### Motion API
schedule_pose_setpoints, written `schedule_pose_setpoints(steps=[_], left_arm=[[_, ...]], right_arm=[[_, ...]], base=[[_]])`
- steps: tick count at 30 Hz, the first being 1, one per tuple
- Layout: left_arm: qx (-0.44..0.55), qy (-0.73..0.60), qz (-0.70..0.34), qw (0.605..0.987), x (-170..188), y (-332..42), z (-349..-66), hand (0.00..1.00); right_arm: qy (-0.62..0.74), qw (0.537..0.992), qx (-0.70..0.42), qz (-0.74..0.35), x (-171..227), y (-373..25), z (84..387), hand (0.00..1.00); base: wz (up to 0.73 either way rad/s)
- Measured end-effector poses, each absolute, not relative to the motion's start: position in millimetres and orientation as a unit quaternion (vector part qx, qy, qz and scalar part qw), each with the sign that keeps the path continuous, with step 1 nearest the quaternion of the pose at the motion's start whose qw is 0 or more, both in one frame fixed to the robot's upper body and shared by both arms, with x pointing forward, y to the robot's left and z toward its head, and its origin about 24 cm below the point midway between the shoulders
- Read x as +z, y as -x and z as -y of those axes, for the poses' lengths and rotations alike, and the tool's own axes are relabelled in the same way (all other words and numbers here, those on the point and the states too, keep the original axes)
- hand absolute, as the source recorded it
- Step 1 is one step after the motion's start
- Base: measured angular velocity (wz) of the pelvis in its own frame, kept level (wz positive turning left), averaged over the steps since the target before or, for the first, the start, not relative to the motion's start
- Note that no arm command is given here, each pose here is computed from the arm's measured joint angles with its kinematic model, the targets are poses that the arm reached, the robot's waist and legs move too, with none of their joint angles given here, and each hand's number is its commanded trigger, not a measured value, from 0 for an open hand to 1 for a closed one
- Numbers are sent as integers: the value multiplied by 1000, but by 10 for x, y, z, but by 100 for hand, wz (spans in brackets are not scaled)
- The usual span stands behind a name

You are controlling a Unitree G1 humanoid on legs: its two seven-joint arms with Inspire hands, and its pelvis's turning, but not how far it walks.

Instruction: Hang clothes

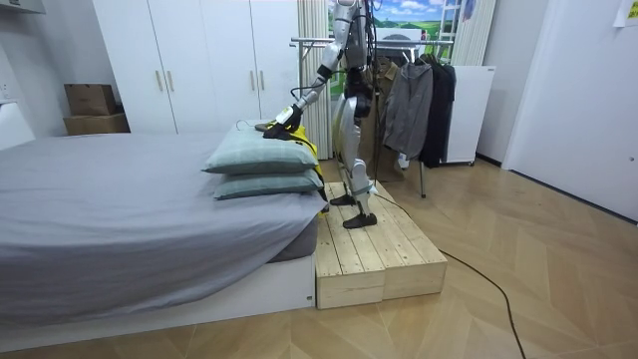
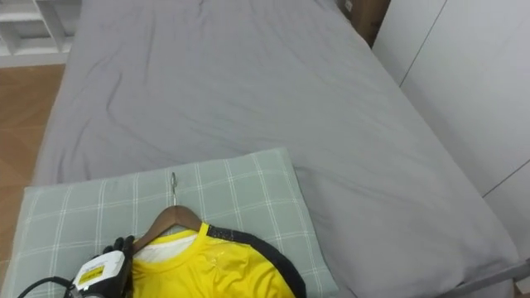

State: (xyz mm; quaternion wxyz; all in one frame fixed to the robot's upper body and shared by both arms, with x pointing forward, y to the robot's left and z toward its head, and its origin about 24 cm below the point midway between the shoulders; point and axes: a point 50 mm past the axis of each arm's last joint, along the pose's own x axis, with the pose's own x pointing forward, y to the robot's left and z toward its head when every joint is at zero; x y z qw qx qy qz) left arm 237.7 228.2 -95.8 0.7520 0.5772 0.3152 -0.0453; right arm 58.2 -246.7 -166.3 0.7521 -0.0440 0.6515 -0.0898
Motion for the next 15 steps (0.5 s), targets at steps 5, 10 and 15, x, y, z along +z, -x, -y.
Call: schedule_pose_setpoints(steps=[5, 10, 15], left_arm=[[-42, -571, -320, 755, -957, -2384, -2289, 53], [-38, -564, -323, 759, -955, -2388, -2292, 100], [-19, -564, -313, 764, -872, -2481, -2348, 100]], right_arm=[[46, 750, -86, -654, -1665, -577, 2460, 0], [55, 749, -77, -656, -1668, -575, 2449, 0], [58, 748, -74, -657, -1669, -573, 2445, 0]], base=[[0], [0], [0]])
